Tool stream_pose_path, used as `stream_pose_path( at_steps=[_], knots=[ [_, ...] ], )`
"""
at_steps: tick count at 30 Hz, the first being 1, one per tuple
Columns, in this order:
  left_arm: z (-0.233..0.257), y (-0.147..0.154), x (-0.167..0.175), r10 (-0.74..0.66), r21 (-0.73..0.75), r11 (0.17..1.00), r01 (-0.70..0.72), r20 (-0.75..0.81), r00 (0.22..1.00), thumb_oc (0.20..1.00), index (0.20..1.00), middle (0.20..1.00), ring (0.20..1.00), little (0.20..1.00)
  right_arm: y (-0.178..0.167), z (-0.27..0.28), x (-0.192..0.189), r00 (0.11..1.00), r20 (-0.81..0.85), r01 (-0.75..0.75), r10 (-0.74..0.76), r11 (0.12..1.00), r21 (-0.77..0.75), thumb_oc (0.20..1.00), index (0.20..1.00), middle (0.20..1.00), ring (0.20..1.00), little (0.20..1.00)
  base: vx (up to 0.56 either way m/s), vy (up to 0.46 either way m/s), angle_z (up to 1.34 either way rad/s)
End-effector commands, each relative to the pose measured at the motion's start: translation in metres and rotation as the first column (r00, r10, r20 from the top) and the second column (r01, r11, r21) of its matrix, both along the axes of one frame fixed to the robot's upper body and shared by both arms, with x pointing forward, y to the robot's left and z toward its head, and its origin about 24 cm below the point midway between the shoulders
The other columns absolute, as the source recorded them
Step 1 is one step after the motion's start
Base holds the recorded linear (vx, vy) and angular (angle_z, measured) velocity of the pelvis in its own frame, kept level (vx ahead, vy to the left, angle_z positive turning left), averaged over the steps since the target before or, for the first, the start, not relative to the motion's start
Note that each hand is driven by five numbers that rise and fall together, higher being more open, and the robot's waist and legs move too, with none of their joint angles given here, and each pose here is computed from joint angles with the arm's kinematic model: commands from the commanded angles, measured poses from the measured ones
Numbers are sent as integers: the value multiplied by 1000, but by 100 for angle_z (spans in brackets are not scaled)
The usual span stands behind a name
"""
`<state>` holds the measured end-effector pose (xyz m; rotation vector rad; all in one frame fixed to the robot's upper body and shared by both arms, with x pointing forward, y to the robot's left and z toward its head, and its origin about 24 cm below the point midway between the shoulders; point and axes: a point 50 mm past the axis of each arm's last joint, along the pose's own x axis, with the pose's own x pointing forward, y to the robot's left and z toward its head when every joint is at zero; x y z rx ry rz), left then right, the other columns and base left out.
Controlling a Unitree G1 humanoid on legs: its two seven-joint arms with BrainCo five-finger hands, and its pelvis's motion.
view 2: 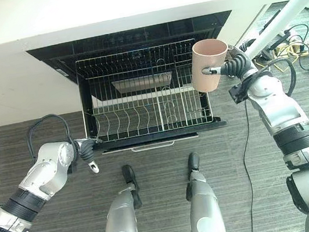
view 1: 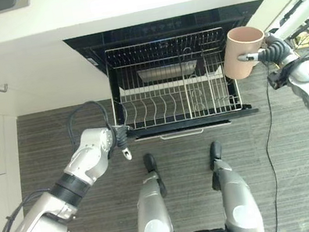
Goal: Place the dishes in the dishwasher.
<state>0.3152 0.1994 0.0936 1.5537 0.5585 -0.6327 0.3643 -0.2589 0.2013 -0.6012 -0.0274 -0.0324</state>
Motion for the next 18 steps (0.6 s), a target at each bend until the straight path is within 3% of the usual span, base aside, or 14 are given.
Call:
stream_pose_path(
  at_steps=[1, 18],
  knots=[
    [-59, 37, -53, 69, 94, 995, -44, -276, 959, 1000, 1000, 1000, 1000, 1000, -17, 49, 2, 997, 79, 26, -24, 999, -26, 200, 200, 200, 200, 200, -20, 31, 4],
    [-73, 31, -57, 9, 61, 998, 2, -177, 984, 1000, 1000, 1000, 1000, 1000, -23, 42, 27, 986, -95, 129, -139, 986, -111, 200, 200, 200, 200, 200, -7, 23, 4]
  ],
)
